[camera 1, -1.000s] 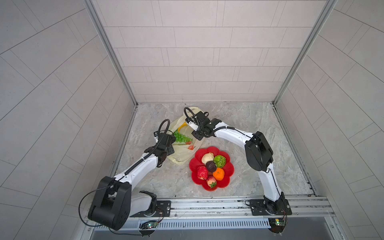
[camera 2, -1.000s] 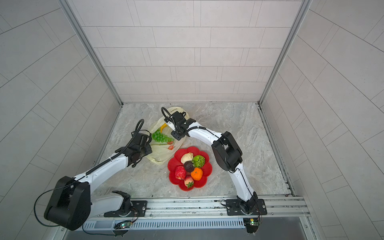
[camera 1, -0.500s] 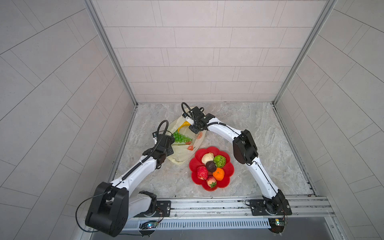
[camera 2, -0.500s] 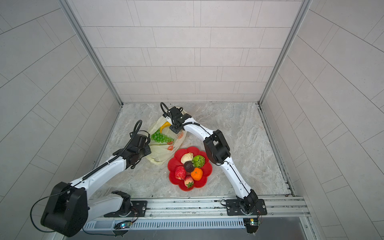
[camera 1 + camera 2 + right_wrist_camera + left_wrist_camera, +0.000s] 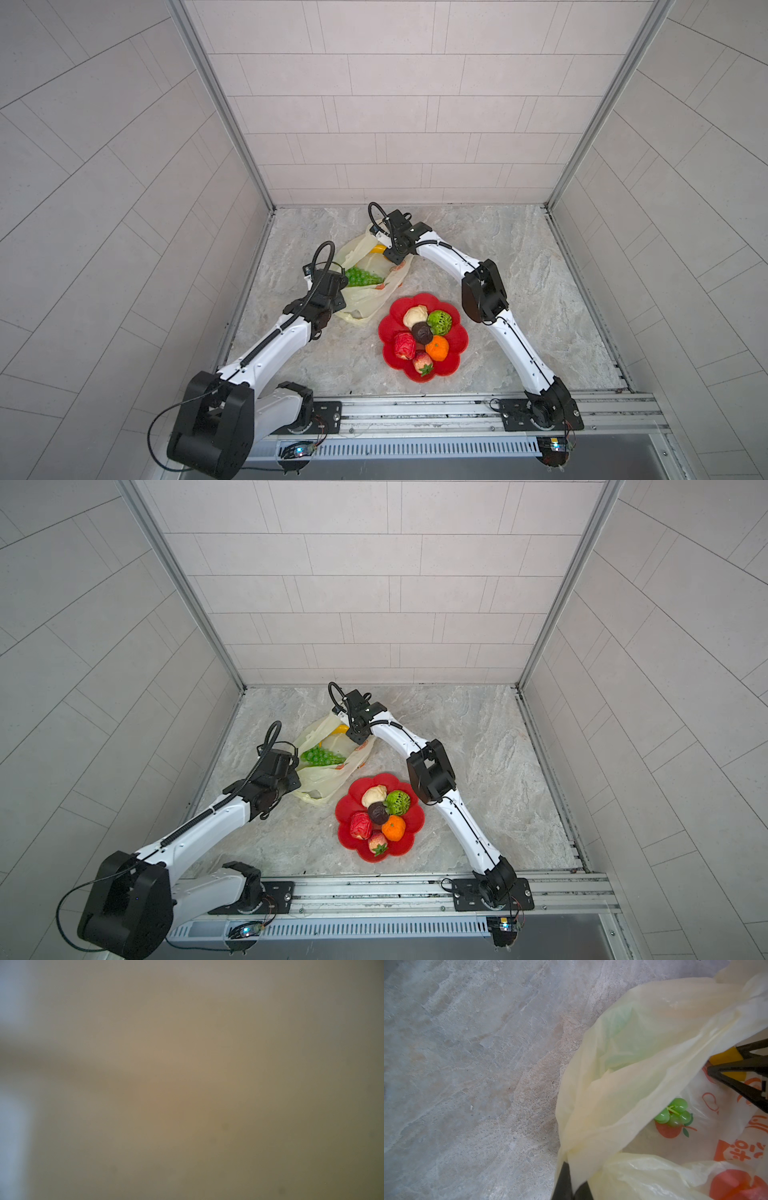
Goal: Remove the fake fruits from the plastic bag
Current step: 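Close the right gripper on the yellow banana and lift it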
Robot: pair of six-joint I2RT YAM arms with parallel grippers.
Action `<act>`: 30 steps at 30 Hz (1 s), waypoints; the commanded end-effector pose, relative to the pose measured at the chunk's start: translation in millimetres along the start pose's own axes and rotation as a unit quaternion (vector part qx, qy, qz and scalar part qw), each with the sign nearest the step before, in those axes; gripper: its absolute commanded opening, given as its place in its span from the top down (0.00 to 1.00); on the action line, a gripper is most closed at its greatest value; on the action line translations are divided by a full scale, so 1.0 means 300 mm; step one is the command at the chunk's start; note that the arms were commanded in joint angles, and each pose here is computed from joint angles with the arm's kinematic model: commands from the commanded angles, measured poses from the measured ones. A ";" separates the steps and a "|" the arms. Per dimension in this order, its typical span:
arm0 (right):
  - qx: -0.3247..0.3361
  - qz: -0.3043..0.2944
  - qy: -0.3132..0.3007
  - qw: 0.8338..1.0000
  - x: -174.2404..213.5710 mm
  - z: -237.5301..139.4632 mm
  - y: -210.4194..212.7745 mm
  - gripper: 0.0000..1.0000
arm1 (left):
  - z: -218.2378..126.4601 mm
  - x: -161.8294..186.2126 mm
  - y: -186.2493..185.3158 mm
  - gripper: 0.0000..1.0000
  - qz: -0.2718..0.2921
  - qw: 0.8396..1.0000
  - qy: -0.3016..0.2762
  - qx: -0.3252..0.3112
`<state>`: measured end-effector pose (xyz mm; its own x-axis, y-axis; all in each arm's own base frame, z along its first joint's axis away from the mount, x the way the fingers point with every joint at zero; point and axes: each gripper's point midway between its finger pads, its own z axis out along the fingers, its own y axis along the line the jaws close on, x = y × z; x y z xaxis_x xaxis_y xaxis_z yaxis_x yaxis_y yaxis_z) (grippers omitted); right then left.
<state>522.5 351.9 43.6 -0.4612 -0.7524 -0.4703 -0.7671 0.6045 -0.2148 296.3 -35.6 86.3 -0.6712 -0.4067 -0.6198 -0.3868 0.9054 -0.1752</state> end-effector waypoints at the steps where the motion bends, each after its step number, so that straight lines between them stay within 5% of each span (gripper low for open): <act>1: -0.030 -0.014 0.033 0.999 0.067 0.049 0.047 0.51 | -0.007 -0.002 0.023 1.00 -0.004 1.000 -0.007 -0.009; 5: -0.024 -0.012 0.032 0.999 0.062 0.050 0.040 0.51 | -0.007 -0.003 0.019 1.00 -0.004 1.000 -0.007 -0.005; 12: -0.074 -0.026 0.023 0.997 0.043 0.004 0.105 0.72 | -0.002 -0.002 0.025 1.00 -0.003 1.000 -0.007 -0.012; 19: -0.064 -0.006 0.014 0.998 0.008 -0.066 0.093 0.82 | 0.016 0.008 0.026 1.00 0.003 1.000 0.006 -0.021; 30: -0.054 -0.011 -0.028 0.998 -0.087 -0.250 0.118 0.84 | 0.025 0.014 0.033 1.00 0.003 0.999 0.011 -0.031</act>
<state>480.0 367.3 59.8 -0.4535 -0.7711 -0.4469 -0.8248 0.5531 -0.1175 292.3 -32.5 69.3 -0.7066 -0.3946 -0.5874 -0.4019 0.9070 -0.1259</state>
